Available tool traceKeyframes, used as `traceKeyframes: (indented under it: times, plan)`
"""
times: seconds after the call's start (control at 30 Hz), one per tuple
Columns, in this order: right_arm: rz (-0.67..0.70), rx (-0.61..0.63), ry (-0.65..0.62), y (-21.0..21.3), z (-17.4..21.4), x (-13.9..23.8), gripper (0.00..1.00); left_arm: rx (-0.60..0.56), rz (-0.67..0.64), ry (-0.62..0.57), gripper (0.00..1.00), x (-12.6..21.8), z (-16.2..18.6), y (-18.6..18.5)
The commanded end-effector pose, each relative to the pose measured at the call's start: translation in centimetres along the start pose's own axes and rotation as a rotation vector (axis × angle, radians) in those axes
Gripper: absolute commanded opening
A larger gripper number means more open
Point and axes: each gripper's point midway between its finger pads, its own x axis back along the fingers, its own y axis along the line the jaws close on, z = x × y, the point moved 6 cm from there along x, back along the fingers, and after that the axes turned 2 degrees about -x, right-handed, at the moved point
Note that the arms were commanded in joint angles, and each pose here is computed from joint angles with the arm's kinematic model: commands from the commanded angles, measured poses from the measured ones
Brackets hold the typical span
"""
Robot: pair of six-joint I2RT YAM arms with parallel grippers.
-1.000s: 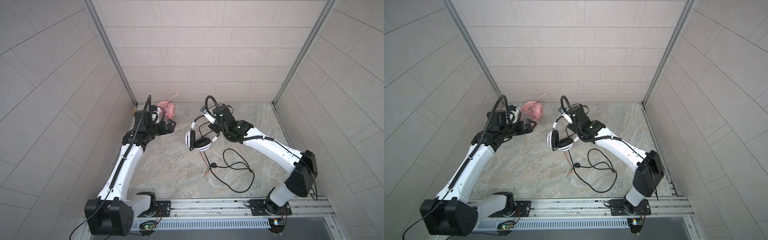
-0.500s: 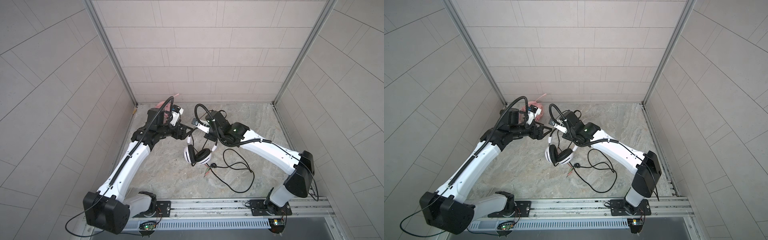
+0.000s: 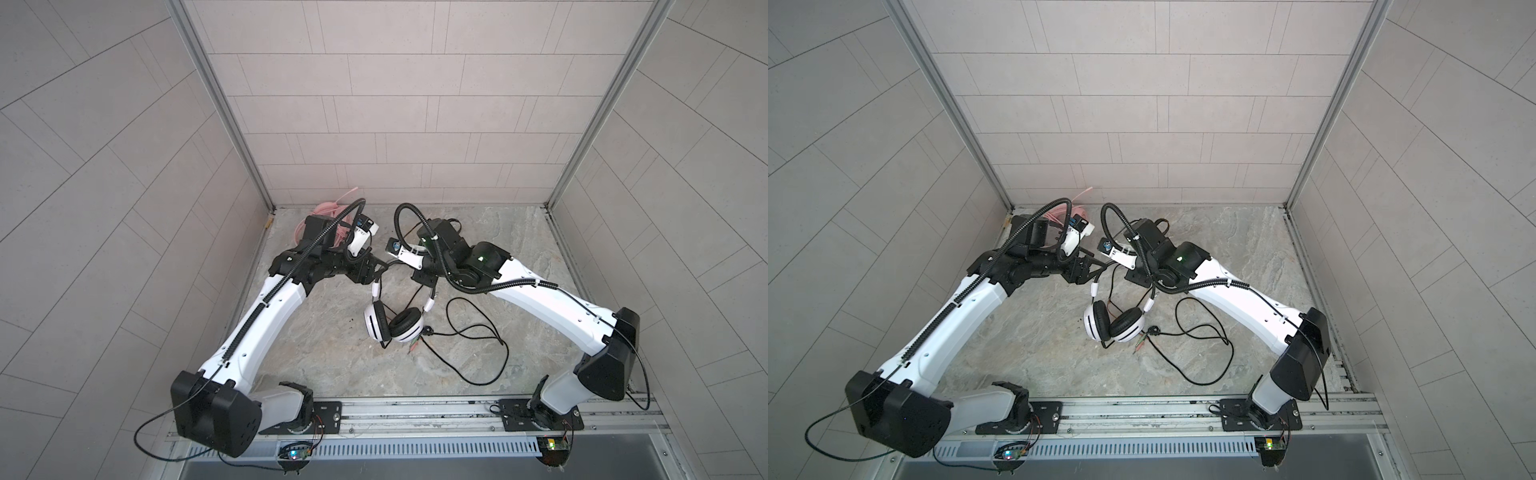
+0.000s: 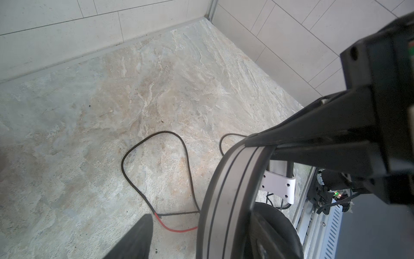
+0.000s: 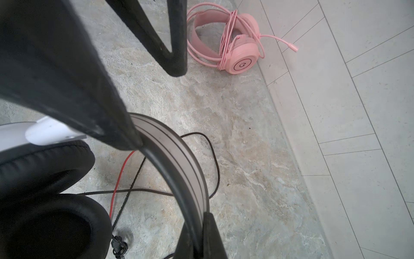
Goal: Wrap the headphones
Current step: 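Lift the white headset with the right gripper toward the left gripper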
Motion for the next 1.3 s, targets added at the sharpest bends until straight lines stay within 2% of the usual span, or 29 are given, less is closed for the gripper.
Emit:
traceKeyframes:
  times: [0.0, 0.17, 0.27, 0.33, 0.4, 0.5, 0.57, 0.63, 0.73, 0.9, 1.07, 1.1, 1.17, 1.27]
  plan:
    - [-0.051, -0.016, -0.106, 0.5, -3.0, 1.4, 0.0, -0.045, -0.052, 0.047, 0.7, -0.3, 0.2, 0.2]
    - [-0.065, -0.026, -0.111, 0.4, -3.8, 1.5, 0.0, -0.069, -0.08, 0.099, 0.68, -0.9, 1.1, 0.0]
    - [-0.099, -0.023, -0.153, 1.2, -4.4, 2.0, 0.0, -0.048, -0.138, 0.125, 0.56, -0.7, 0.9, 0.6]
    - [-0.1, -0.017, -0.144, 1.5, -4.4, 2.0, 0.0, -0.043, -0.156, 0.121, 0.44, -0.5, 0.7, 0.8]
    - [-0.108, -0.014, -0.126, 1.7, -4.2, 1.7, 0.0, -0.037, -0.155, 0.115, 0.4, -0.5, 0.6, 0.7]
    - [-0.083, -0.023, -0.093, 1.6, -4.0, 1.2, 0.0, -0.021, -0.166, 0.116, 0.29, -0.6, 0.9, 0.9]
    - [-0.08, -0.041, -0.07, 1.5, -3.9, 1.1, 0.04, -0.006, -0.18, 0.116, 0.23, -0.7, 1.0, 1.1]
    - [-0.076, -0.074, -0.081, 1.3, -4.1, 1.2, 0.15, 0.013, -0.209, 0.123, 0.14, -0.6, 1.0, 1.4]
    - [-0.06, -0.117, -0.103, 1.1, -4.4, 1.5, 0.26, 0.029, -0.26, 0.117, 0.02, -0.4, 1.0, 1.9]
    - [-0.023, -0.191, -0.148, 0.6, -4.7, 2.0, 0.44, 0.058, -0.317, 0.115, 0.0, 0.0, 1.1, 2.4]
    - [0.071, -0.285, -0.159, -0.4, -4.0, 1.9, 0.49, 0.128, -0.379, 0.101, 0.0, 0.4, 1.4, 3.4]
    - [0.109, -0.318, -0.157, -0.8, -3.5, 1.7, 0.53, 0.156, -0.406, 0.095, 0.0, 0.6, 1.4, 3.6]
    - [0.159, -0.405, -0.154, -2.0, -2.5, 1.4, 0.54, 0.184, -0.423, 0.067, 0.0, 0.8, 1.5, 3.9]
    - [0.136, -0.617, -0.205, -3.2, -0.6, 0.8, 0.54, 0.231, -0.431, 0.016, 0.0, 0.9, 1.4, 4.1]
